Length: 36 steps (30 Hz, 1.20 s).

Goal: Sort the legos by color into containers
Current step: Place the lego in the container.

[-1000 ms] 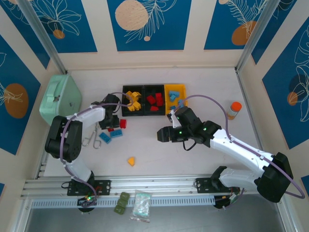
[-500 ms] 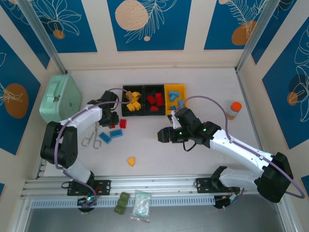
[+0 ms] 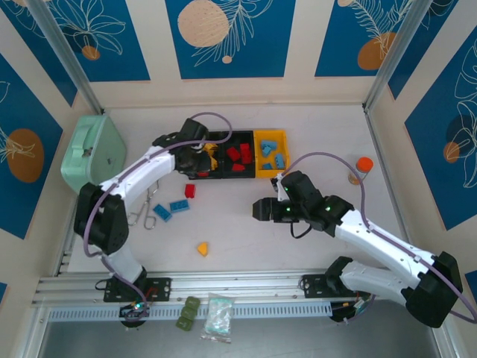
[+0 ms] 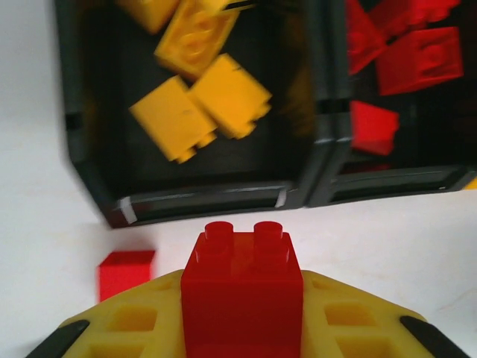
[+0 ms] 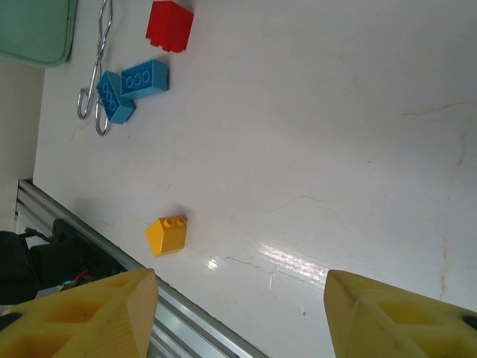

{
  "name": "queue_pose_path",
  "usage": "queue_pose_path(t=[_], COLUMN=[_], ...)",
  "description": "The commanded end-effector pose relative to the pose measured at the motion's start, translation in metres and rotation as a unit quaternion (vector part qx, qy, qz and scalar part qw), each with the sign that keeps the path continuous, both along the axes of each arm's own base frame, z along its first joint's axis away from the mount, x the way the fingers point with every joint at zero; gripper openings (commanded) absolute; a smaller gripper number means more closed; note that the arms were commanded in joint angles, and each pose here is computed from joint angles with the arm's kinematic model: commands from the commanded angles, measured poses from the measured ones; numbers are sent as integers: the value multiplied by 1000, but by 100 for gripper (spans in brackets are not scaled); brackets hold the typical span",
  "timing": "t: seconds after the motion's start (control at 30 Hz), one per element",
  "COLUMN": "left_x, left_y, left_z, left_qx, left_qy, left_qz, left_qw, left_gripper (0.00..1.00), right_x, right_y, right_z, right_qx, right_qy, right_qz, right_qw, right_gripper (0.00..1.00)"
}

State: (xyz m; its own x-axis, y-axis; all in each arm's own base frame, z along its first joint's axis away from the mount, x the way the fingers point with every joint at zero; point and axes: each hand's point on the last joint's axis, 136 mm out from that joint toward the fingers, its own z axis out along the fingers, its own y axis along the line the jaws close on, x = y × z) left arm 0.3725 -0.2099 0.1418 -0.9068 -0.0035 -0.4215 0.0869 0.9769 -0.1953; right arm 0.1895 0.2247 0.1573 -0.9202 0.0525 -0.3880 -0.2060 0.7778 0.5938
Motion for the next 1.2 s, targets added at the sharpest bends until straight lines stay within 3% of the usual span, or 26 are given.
queue_pose_path(t=[0.0,0.27,0.73,1.0,1.17], left_x=[0,25,44,48,40], left_y=[-22,-76,-104,-108,-108], left_z=[-6,-12,-38,-19,8], left_qx=[4,13,40,40,23], left_qy=[22,19,35,17,0], left_qz=[-19,-57,-74,-80,-87], left_qw=[1000,998,996,996,996], left_gripper=[25,25,30,52,55], right_x=[-4,-11,-11,-9,-9], right_y=[-13,-25,-35,-32,-31], right_z=[-7,-13,-11,-10,-9], right_qx=[-6,-2,7,10,12], right_qy=[10,19,18,22,20], right_qz=[-25,-48,-67,-66,-63], right_qw=[1000,999,998,998,998], right_gripper=[61,61,61,61,61])
